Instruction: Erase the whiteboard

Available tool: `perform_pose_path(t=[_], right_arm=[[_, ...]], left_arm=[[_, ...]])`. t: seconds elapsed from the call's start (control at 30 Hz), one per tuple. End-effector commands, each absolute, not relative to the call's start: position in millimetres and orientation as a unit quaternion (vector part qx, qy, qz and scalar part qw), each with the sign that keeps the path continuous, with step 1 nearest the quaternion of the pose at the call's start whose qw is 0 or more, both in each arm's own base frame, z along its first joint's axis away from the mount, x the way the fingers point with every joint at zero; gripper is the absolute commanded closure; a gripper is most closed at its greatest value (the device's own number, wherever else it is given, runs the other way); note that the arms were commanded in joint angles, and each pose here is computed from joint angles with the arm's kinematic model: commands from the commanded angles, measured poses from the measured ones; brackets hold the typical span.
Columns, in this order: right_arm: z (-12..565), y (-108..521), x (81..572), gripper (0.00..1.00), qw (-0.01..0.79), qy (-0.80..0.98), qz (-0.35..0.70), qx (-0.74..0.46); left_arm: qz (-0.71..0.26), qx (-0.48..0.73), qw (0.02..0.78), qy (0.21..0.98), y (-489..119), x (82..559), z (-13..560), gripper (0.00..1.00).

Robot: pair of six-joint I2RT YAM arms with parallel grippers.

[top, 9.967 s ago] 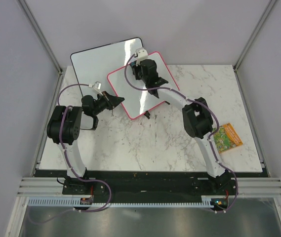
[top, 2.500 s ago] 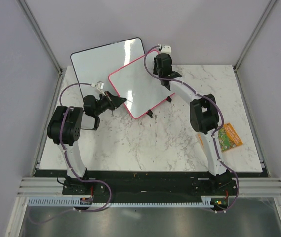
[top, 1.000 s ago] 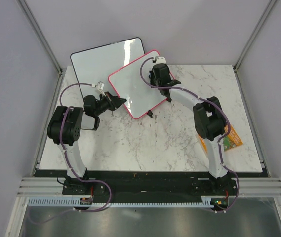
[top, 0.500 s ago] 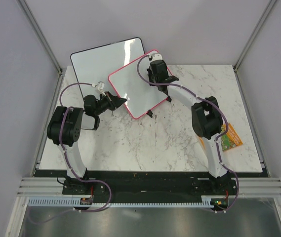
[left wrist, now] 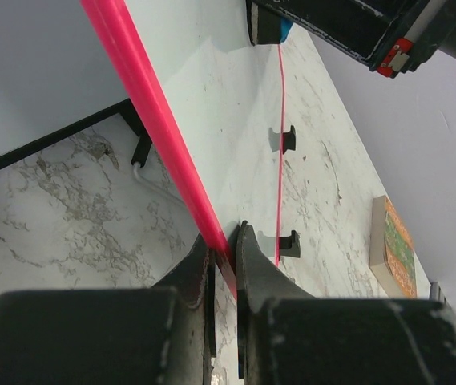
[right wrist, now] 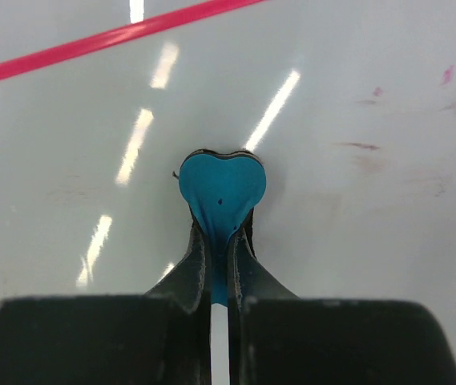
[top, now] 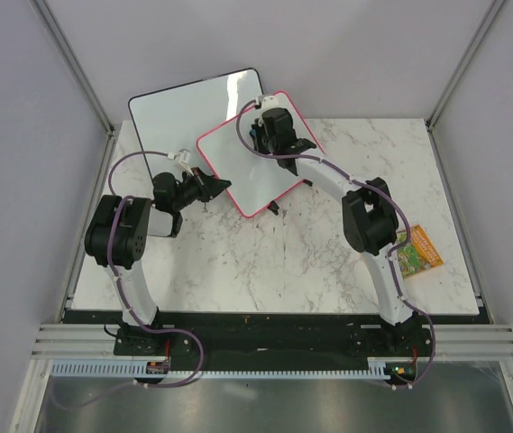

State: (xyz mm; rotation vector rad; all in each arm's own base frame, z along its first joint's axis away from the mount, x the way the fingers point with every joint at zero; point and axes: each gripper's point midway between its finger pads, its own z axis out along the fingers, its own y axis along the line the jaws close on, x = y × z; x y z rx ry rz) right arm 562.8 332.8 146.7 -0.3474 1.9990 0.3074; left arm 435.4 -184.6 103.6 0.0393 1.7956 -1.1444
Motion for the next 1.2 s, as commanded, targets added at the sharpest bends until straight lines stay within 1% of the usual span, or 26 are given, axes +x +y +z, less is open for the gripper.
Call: perform_pose_path(t=[0.0, 0.1, 0.13, 0.23, 0.47, 0.63, 0.87, 0.97, 1.17], right_arm=[[95, 462, 475, 1.00, 0.427, 0.824, 0.271, -0.254], [93, 442, 497, 1.00, 0.454, 0.839, 0.210, -0.213], [97, 428, 509, 1.00, 0.472, 0.843, 0.177, -0.189], [105, 392, 533, 1.00, 0.496, 0.848, 0.127, -0.136], [98, 305, 588, 1.00, 0.497, 0.861, 0.105, -0.042], [90, 277, 608, 1.00, 0.489, 0.865, 0.112, -0.013], [70, 229, 628, 1.00, 0.478, 0.875, 0.071, 0.032], [63, 214, 633, 1.00, 0.472, 0.878, 0.062, 0.046], [59, 184, 638, 1.00, 0.465, 0.883, 0.009, 0.061]], left_arm=[[-0.445, 0.191, 0.540, 0.688, -224, 423, 127, 0.98], [-0.445, 0.190, 0.542, 0.688, -224, 423, 128, 0.98], [-0.445, 0.190, 0.540, 0.689, -224, 423, 126, 0.98], [-0.444, 0.189, 0.540, 0.689, -223, 423, 127, 0.98], [-0.443, 0.190, 0.540, 0.690, -224, 423, 126, 0.98], [-0.439, 0.191, 0.543, 0.690, -223, 424, 127, 0.98], [-0.440, 0.193, 0.541, 0.690, -224, 423, 127, 0.98], [-0.439, 0.194, 0.541, 0.690, -224, 423, 127, 0.98], [-0.436, 0.195, 0.542, 0.691, -225, 423, 127, 0.98]])
